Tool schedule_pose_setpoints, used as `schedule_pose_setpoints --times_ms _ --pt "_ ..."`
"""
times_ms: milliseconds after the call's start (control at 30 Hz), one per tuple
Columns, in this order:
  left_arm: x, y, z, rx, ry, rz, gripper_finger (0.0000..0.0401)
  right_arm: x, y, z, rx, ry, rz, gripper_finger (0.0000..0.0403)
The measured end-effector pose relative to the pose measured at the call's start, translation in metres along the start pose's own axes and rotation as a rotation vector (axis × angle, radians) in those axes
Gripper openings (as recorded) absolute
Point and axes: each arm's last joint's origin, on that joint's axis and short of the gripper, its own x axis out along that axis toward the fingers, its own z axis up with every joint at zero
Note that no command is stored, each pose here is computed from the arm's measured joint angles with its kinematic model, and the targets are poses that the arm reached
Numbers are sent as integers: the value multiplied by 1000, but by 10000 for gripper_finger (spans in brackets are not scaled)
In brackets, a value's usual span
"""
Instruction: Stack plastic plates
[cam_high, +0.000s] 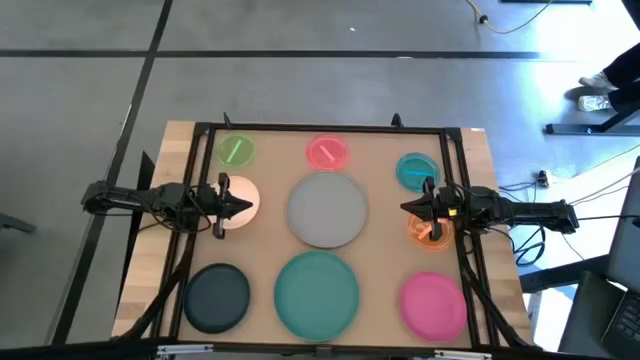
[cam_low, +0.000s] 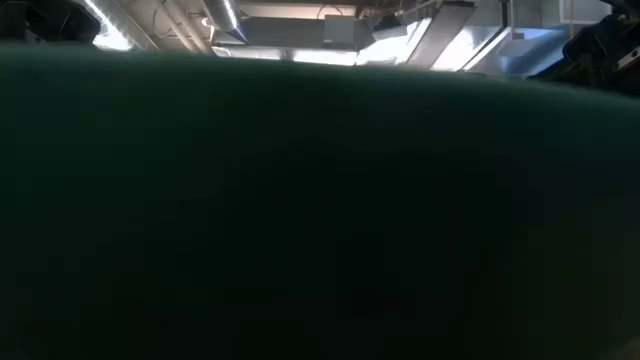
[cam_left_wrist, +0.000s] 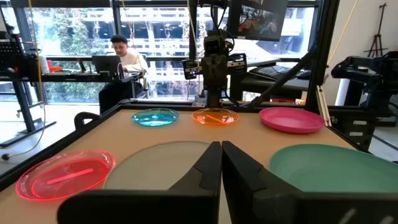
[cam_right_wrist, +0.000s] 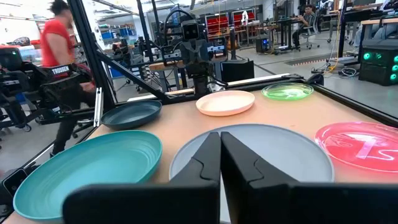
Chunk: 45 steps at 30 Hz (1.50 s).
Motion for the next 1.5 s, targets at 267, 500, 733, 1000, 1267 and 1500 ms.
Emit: schedule_pose_setpoints --times_ms 267,500,733,1000,1267,1500 --pt "0 0 0 0 0 0 5 0 0 0 0 0 0 1" --pt "0 0 0 0 0 0 5 0 0 0 0 0 0 1" --pt "0 0 0 0 0 0 5 0 0 1 -29 -17 -8 1" --pt "0 0 8 -19 -78 -2 5 0 0 6 -46 -68 -6 1" --pt "-5 1 31 -65 -323 -6 5 -1 1 9 -31 -105 -13 1" --pt "-7 3 37 -2 -388 88 5 5 -3 4 -15 -42 -109 1"
